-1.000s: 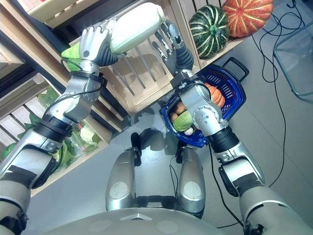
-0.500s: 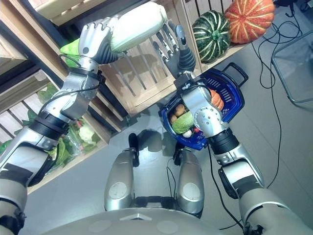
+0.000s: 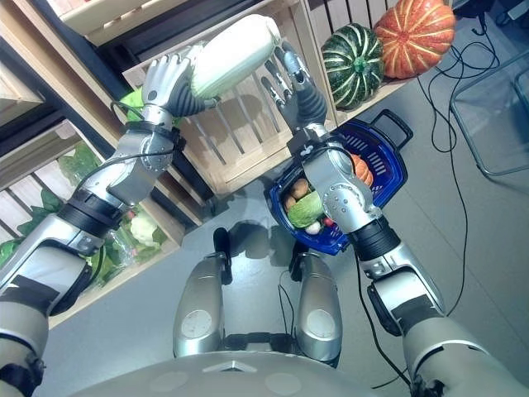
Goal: Pick up fruits and vegetables into the basket
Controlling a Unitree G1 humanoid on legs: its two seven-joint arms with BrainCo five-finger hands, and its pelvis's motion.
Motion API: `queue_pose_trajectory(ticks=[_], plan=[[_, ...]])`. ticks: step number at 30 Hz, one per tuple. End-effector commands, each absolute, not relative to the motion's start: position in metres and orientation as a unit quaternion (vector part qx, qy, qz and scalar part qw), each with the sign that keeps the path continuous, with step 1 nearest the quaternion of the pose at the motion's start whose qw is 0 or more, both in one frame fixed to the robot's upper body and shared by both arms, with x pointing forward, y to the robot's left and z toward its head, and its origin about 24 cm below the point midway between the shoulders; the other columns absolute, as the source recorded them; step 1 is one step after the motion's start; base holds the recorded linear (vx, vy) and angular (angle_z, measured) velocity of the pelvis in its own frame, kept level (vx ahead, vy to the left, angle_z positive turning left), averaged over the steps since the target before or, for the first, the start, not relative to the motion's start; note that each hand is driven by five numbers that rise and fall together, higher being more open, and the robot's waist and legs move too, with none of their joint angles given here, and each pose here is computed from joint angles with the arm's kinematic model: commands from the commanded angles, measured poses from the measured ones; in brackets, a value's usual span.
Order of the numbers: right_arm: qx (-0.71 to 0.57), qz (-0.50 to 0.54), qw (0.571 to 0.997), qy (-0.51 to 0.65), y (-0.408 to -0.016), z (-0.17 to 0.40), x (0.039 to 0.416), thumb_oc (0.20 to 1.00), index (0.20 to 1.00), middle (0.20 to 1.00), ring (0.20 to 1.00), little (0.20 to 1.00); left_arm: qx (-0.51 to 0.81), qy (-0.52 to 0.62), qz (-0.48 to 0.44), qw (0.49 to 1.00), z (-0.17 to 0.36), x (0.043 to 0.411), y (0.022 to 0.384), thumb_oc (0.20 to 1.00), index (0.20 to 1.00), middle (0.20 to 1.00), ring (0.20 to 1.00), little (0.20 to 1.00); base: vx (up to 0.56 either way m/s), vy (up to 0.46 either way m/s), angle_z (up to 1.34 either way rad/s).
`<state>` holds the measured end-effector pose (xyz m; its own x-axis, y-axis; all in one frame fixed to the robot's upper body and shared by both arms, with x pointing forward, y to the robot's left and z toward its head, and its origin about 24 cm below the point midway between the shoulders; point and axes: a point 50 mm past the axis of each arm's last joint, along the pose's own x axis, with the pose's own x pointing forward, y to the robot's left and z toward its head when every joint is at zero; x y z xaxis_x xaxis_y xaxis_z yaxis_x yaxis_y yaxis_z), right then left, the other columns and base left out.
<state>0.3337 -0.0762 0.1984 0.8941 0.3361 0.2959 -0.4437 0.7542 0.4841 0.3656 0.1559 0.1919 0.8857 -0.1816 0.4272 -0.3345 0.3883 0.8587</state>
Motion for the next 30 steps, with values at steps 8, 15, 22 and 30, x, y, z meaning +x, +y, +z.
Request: queue_pose_trajectory(ticks=[8,15,22,30], plan=[[0.142,0.185,0.926,-0.298,-0.072,0.264,0.308,1.0,1.0,1.0,1.0,1.0,0.385,-0.249,0.064,0.886,0.173,0.348,0.128,0.2,0.2,0.2,0.2,0.2,0.01,0.015,-0.03],[0.097,0.063,0.934,-0.339,-0.105,0.265,0.306,1.0,1.0,1.0,1.0,1.0,0.257,-0.221,0.075,0.938,0.157,0.338,0.137,0.2,0.2,0.2,0.2,0.2,0.05,0.034,-0.01],[0.074,-0.027,0.952,-0.296,-0.131,0.239,0.312,1.0,1.0,1.0,1.0,1.0,0.223,-0.218,0.085,0.946,0.141,0.326,0.147,0.2,0.2,0.2,0.2,0.2,0.07,0.007,0.03],[0.107,-0.04,0.974,-0.196,-0.146,0.189,0.315,1.0,1.0,1.0,1.0,1.0,0.206,-0.233,0.099,0.945,0.129,0.31,0.156,0.2,0.2,0.2,0.2,0.2,0.08,-0.015,0.03]])
